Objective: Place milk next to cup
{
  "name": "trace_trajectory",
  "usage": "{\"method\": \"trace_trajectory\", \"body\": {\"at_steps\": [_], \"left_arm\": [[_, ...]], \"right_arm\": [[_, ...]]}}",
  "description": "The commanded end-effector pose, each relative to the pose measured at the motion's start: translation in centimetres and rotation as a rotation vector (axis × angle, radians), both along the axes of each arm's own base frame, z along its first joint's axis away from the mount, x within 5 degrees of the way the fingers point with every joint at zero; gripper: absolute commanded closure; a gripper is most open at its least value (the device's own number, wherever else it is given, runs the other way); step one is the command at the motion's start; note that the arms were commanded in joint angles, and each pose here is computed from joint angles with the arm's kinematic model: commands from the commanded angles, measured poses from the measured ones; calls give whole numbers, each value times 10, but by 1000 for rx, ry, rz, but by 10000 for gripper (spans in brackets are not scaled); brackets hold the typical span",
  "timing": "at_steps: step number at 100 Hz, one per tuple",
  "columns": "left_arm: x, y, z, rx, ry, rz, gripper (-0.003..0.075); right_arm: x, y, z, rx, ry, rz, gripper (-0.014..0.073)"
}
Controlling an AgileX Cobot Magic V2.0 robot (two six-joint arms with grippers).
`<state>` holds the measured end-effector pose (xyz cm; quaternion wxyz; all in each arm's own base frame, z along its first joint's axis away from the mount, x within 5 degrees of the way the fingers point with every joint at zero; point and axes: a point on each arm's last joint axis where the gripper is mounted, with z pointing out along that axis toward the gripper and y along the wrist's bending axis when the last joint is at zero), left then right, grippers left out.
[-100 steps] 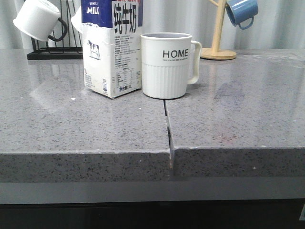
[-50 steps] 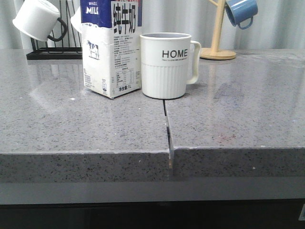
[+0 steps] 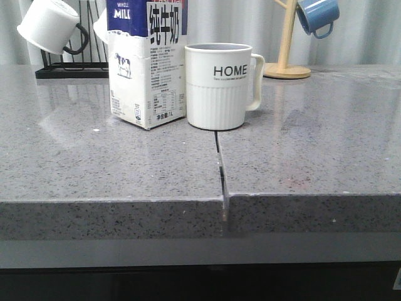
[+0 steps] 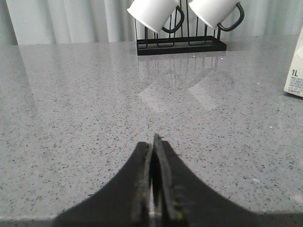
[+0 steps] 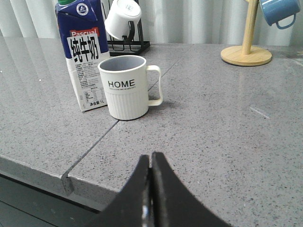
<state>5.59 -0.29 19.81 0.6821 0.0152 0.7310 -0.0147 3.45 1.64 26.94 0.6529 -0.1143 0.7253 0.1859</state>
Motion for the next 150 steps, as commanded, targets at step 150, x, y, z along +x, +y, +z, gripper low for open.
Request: {"method": "trace_trajectory", "body": {"at_steps": [150], "left_arm": [[0,1,-5,-16,-64,9,741]], "right_arm": [[20,-19,-60,-8,-180,-484,664]]}}
